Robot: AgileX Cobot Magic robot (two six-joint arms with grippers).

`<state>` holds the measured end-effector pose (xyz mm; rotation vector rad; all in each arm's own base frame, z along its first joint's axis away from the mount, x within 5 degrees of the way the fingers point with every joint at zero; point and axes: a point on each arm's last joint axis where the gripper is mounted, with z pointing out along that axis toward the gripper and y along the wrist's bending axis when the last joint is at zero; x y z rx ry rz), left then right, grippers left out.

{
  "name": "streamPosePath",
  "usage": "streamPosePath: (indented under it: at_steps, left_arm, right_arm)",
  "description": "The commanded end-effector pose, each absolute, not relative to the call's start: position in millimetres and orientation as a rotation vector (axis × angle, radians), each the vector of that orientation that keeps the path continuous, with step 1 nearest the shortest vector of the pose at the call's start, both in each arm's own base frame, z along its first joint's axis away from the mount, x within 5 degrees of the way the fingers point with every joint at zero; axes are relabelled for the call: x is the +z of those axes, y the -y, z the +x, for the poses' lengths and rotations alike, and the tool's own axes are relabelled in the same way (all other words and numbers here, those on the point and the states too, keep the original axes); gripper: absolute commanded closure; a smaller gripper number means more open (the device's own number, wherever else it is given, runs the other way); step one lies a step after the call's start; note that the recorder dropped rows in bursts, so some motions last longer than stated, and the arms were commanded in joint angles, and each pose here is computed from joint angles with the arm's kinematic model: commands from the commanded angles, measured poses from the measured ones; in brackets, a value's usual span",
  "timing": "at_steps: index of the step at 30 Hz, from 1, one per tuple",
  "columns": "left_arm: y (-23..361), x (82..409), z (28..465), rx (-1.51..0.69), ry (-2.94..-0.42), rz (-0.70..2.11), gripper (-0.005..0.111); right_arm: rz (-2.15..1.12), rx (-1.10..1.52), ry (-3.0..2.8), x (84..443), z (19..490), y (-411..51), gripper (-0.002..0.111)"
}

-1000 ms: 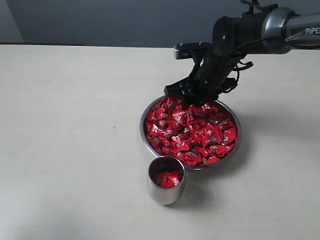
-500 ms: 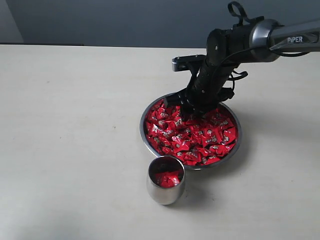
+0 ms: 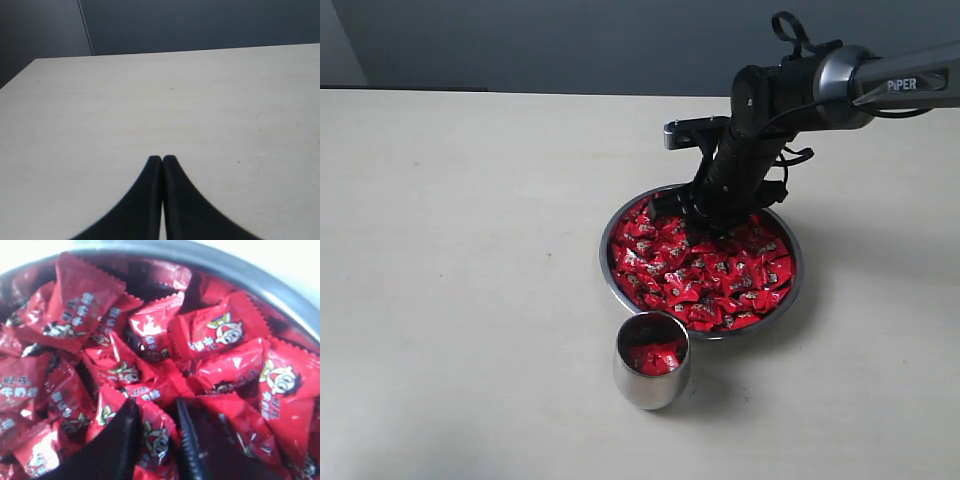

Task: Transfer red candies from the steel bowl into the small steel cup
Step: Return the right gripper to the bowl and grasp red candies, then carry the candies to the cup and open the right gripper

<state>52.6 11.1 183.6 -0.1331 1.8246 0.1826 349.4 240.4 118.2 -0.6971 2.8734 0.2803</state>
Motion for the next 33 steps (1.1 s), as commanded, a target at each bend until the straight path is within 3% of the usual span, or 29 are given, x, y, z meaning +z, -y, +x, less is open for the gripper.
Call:
streamPosePath:
  at_steps: [1,6,23,33]
  left_arm:
    - [-11,183,53,0.179,-1.817,-0.126,0.106]
    - [-11,183,53,0.179,-1.817,-0.126,0.106]
    - [-11,183,53,0.179,-1.817,-0.126,0.106]
    - [-11,183,53,0.179,-1.817,-0.126,0.106]
  right_arm:
    - [-0.712,0.265,-2.86,123,351,-238,0.105]
    - [-0.713,0.269,-2.846,130,351,-237,0.109]
    - [-0.761,0.217,-2.717,208,339,-224,0.109]
    - [-0.537,0.383,-2.694,199,280,-192,0.109]
